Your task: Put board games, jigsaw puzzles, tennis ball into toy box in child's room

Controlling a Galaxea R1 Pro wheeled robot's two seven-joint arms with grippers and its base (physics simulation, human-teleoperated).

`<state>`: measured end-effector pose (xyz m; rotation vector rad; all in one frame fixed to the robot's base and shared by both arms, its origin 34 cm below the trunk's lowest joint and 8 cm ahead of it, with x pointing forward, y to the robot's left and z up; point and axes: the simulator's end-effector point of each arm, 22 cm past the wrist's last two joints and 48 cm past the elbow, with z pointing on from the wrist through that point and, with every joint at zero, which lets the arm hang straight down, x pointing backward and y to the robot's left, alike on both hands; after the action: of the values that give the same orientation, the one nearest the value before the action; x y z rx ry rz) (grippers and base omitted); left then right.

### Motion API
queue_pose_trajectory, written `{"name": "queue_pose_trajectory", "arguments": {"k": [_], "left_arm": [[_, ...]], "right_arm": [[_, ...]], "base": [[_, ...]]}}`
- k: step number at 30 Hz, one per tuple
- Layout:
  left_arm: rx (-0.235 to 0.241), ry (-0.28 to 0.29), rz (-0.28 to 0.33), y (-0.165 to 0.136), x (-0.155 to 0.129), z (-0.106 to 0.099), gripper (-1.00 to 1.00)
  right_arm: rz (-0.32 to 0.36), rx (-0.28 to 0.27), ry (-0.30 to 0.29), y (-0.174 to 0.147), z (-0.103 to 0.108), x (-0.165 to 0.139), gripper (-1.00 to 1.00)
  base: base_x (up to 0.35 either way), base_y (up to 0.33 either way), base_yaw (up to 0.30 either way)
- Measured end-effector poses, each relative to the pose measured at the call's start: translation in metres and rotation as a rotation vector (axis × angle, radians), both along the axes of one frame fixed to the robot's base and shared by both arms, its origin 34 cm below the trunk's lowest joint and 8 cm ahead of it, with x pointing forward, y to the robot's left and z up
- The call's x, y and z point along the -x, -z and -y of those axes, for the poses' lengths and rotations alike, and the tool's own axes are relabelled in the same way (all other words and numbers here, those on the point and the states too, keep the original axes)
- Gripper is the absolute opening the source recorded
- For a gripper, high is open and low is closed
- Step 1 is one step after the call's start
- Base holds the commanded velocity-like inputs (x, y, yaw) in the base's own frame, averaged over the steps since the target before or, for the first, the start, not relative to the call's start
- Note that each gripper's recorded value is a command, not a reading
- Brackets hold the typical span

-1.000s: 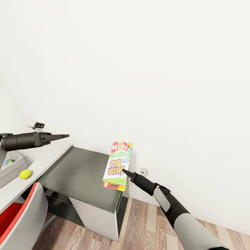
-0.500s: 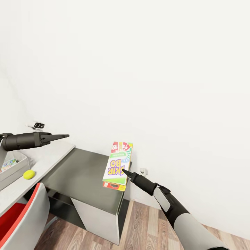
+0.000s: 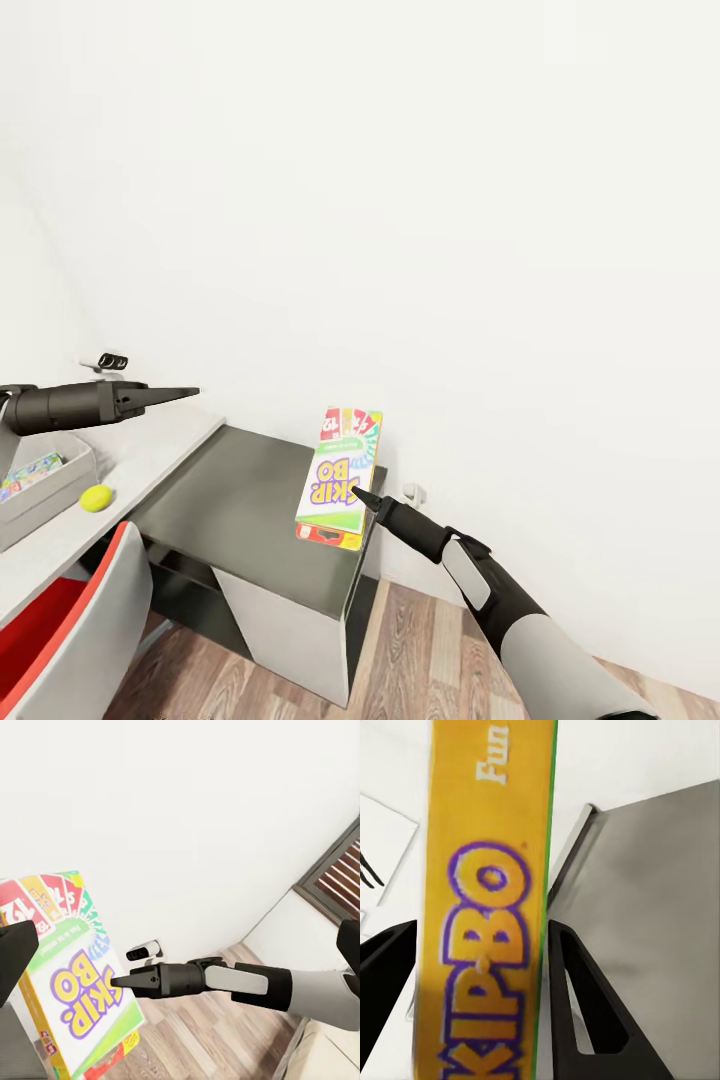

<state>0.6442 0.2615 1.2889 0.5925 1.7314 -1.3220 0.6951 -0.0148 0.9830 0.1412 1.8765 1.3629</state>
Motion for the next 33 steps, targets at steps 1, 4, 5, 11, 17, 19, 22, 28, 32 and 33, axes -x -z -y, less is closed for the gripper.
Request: {"name": "queue_pose_trajectory", "arguments": {"k": [1,4,5,11,17,19,22,28,32,33], "left_arm": [[0.000,0.000,0.001,-0.0005,0.0002,0.0000,1.00],[-0.001,-0.001,0.004,-0.0021,0.0011,0.0000,1.00],[0.000,-0.001,0.005,-0.0026,0.0015,0.0001,1.00],[0.000,0.000,0.012,-0.0062,0.0034,0.0001,1.00],[0.000,0.000,0.014,-0.0074,0.0039,-0.0001,1.00],[0.001,0.000,0.014,-0.0073,0.0038,0.0001,1.00],[0.000,0.000,0.014,-0.0072,0.0038,0.0001,1.00],[0.000,0.000,0.014,-0.0072,0.0038,0.0001,1.00],[0.000,-0.001,0.014,-0.0072,0.0038,-0.0001,1.00],[0.000,-0.001,0.014,-0.0073,0.0039,0.0000,1.00]], "right_arm": [[0.001,0.000,0.000,-0.0006,0.0000,0.0000,-1.00],[0.004,0.000,0.000,-0.0024,-0.0001,0.0000,-1.00],[0.005,0.000,0.000,-0.0031,-0.0001,0.0001,-1.00],[0.012,0.001,-0.001,-0.0068,-0.0001,0.0001,-1.00],[0.014,0.000,0.000,-0.0081,0.0000,-0.0002,-1.00],[0.014,0.000,0.000,-0.0081,0.0001,-0.0003,-1.00],[0.014,0.000,0.000,-0.0081,0.0001,-0.0002,-1.00],[0.015,0.001,-0.001,-0.0080,-0.0003,-0.0001,-1.00],[0.015,0.002,-0.001,-0.0080,-0.0005,-0.0001,-1.00],[0.016,0.002,-0.001,-0.0081,-0.0004,0.0000,-1.00]], "base": [[0.000,0.000,0.207],[0.033,0.000,0.211],[0.074,0.000,0.214],[0.084,0.009,0.208],[0.018,0.005,0.055],[0.001,0.000,0.004],[0.000,0.000,0.001],[0.000,0.000,0.001],[0.000,0.000,0.147],[0.000,0.000,0.243]]}}
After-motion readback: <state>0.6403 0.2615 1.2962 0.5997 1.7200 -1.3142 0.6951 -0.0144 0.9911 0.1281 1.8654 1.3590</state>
